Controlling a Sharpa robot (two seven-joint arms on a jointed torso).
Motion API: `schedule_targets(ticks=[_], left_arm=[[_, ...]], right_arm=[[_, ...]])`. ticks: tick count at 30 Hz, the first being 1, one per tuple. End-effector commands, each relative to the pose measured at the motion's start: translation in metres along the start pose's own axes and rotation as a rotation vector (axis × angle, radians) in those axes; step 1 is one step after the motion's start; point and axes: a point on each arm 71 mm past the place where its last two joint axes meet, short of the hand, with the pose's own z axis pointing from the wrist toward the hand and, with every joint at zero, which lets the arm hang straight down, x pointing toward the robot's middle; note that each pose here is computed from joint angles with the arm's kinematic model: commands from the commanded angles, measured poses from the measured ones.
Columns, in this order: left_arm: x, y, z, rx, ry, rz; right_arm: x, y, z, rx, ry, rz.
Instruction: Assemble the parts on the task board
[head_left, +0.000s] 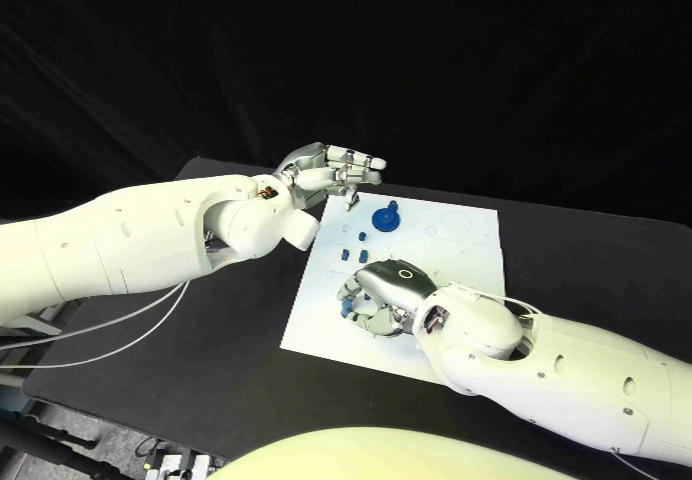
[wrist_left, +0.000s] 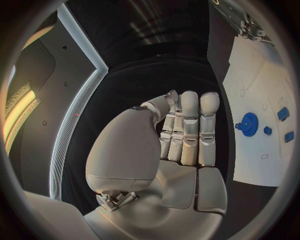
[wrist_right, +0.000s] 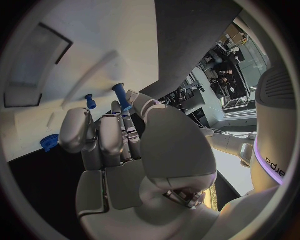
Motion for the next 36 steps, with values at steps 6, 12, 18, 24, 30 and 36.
schedule_targets(ticks=[6,12,18,24,30,36], left_arm=[[0.0003,-0.001,-0.001,0.003,0.018,-0.001],[-0.0019,-0.0012,-0.0027,0.002,0.013,0.001],[-0.0061,-0.0008,-0.0059,-0.001,0.003,0.004],[-0.0081,0.0009,-0.0079,-0.007,-0.002,0.006],[-0.0079,0.0035,-0.0082,-0.012,0.0,0.007],[-0.0076,0.0044,-0.0079,-0.014,0.002,0.007]], right_arm=[[-0.015,-0.001,-0.019,-0.016,-0.112,0.027],[-0.047,-0.021,-0.05,0.038,-0.226,0.131],[-0.074,-0.071,-0.096,0.274,-0.215,0.283],[-0.075,-0.101,-0.136,0.459,-0.127,0.303],[-0.069,-0.109,-0.16,0.562,-0.132,0.245],[-0.052,-0.109,-0.164,0.632,-0.097,0.221]])
